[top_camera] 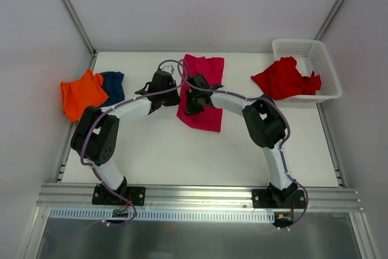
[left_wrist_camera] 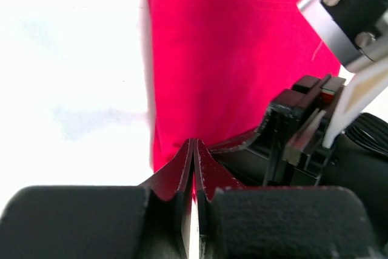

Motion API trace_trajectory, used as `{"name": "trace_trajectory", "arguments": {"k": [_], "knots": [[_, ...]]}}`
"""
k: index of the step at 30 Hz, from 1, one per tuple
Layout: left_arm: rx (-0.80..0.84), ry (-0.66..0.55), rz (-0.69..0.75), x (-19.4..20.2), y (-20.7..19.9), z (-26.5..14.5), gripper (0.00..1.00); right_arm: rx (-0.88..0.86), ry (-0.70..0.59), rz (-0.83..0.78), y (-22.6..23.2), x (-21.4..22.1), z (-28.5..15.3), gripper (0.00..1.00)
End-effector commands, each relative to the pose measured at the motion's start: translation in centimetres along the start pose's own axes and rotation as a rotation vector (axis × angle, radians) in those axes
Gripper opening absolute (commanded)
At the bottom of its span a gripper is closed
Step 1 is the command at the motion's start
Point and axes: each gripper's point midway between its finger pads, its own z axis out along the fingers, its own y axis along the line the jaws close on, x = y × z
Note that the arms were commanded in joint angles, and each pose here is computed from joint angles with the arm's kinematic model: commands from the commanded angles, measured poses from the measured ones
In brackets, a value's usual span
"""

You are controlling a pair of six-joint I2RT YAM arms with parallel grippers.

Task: Fold and stack the t-shirts
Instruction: Fold the tshirt

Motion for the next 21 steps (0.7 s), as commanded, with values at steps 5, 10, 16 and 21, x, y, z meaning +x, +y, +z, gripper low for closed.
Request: {"name": "trace_trajectory", "arguments": {"k": [5,10,16,21], "knots": [[-0.015,-0.017,0.004,-0.2,0.6,-1.2,0.0,0.127,0.097,-0.013,-3.3,3.6,0.6,0.01],[-0.031,0.025,-0.022,1.9,1.5,-1.2,0.0,0.128,0.098,-0.01,-3.4,3.6,0.6,0.0],[-0.023,0.051,-0.031,2.5,1.5,-0.7,0.0,0.131,0.097,-0.01,-3.3,3.6,0.6,0.0],[-0.031,0.064,-0.037,2.8,1.7,-0.2,0.0,0.131,0.1,-0.011,-3.4,3.7,0.6,0.01]]}}
